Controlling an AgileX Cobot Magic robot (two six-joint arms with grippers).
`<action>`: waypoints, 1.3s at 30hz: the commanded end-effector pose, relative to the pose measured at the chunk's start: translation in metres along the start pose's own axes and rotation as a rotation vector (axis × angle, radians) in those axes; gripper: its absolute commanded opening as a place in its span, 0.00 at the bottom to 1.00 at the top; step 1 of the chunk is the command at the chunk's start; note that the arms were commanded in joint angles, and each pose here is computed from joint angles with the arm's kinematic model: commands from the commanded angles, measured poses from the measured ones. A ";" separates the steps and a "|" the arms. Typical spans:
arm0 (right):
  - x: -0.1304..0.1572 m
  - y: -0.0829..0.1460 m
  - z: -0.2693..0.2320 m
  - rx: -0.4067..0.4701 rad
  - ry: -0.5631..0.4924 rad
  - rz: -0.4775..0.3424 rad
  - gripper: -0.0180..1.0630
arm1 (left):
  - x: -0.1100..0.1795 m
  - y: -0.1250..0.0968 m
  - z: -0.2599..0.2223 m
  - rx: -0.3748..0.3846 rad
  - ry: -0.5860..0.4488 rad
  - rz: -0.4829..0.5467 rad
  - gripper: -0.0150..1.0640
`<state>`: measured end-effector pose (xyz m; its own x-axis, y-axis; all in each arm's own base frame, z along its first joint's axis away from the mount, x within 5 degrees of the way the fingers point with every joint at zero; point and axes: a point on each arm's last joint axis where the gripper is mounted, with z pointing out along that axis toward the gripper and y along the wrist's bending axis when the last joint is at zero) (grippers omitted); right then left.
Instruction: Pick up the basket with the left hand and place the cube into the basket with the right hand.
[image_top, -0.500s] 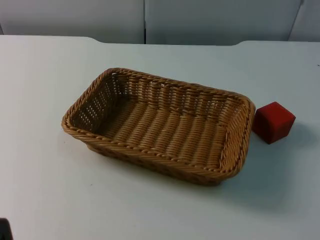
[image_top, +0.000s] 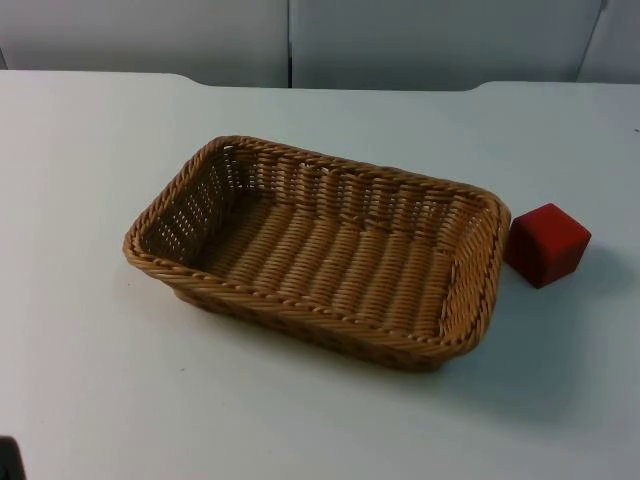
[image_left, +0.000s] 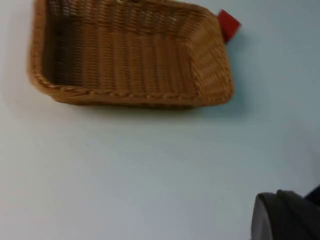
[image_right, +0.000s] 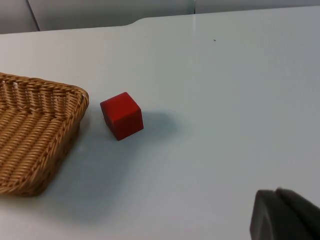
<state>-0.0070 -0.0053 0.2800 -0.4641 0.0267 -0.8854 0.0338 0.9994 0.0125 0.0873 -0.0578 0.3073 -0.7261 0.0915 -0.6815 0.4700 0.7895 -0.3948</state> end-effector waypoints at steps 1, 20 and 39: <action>0.001 0.000 0.001 0.003 -0.002 -0.006 0.01 | -0.032 0.023 0.038 0.078 0.126 0.021 0.07; 0.001 0.000 0.001 0.003 -0.002 -0.006 0.01 | -0.120 0.108 0.210 -0.035 0.342 0.169 0.68; 0.001 0.000 0.001 0.003 -0.002 -0.006 0.01 | -0.106 0.170 0.315 -0.215 0.376 0.236 0.68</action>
<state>-0.0071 -0.0053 0.2799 -0.4660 0.0268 -0.8844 0.0340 0.9993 0.0124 0.4014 -0.1218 0.1189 -0.7642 0.4629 -0.4491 0.5556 0.8261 -0.0939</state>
